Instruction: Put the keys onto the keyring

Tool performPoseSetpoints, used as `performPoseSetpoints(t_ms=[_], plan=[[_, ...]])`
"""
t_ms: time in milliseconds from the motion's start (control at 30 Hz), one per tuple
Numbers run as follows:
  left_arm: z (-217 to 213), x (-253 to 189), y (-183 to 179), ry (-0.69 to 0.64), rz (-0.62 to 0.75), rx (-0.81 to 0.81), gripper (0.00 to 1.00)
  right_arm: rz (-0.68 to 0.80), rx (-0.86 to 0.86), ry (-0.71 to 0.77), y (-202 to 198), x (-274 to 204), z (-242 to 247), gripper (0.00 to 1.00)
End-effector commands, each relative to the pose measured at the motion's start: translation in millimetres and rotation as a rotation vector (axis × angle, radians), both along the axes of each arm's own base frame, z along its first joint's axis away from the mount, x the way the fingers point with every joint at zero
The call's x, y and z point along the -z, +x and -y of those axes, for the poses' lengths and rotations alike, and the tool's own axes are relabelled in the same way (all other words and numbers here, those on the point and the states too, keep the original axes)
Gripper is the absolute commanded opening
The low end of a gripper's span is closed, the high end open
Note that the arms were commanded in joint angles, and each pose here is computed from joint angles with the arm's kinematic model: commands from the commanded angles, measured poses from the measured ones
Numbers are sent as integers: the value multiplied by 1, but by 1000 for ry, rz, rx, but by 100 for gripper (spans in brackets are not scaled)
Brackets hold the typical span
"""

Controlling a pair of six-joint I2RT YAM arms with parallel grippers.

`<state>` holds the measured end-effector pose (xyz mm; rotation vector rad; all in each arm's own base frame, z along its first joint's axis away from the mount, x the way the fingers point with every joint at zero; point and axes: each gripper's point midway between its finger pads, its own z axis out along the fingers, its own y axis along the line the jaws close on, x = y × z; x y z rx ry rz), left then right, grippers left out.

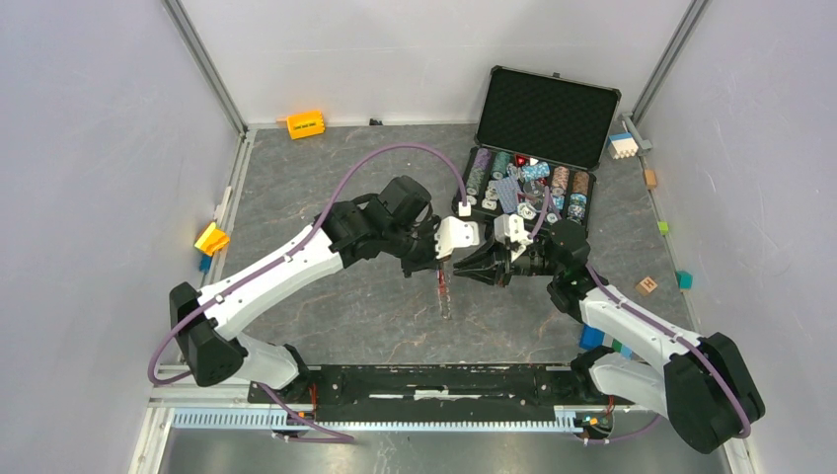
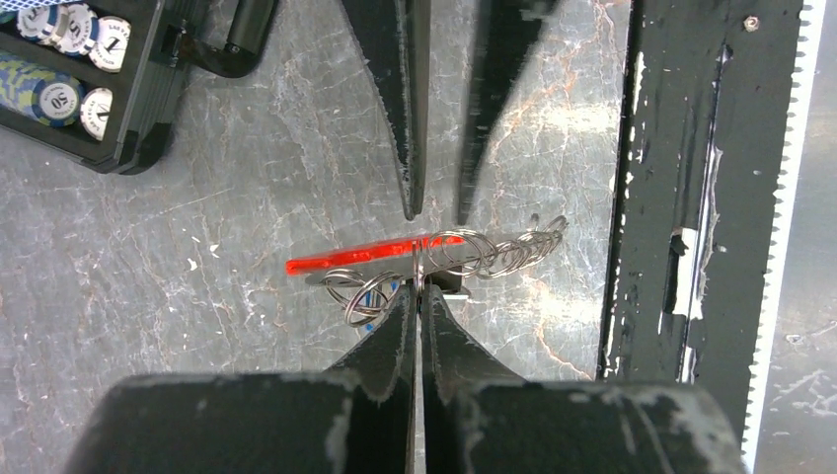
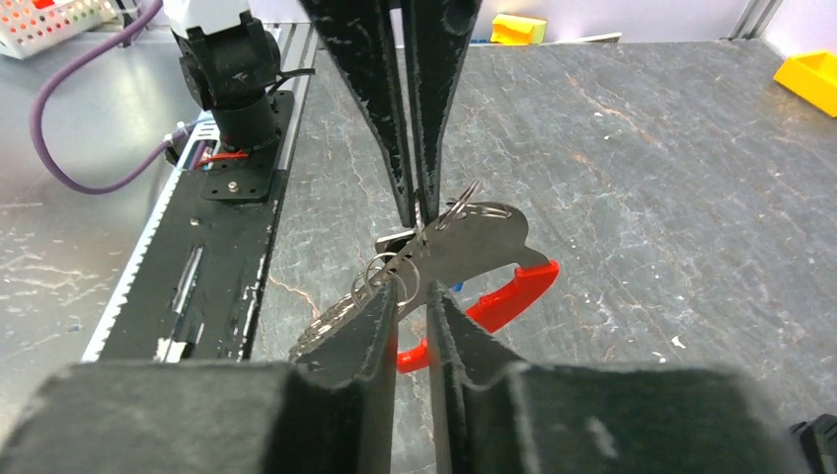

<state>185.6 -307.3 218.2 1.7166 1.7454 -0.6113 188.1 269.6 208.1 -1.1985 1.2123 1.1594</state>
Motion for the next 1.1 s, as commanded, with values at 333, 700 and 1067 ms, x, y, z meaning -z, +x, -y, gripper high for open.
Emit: performPoseSetpoints(t_ms=[333, 700, 1067], plan=[[-22, -18, 23, 219, 118, -61, 2, 131, -16, 11, -1, -23, 0, 50], [-27, -29, 7, 317, 63, -69, 2, 66, 3, 103, -5, -32, 0, 47], [-1, -30, -19, 155, -32, 49, 2, -6, -56, 212, -21, -44, 0, 46]])
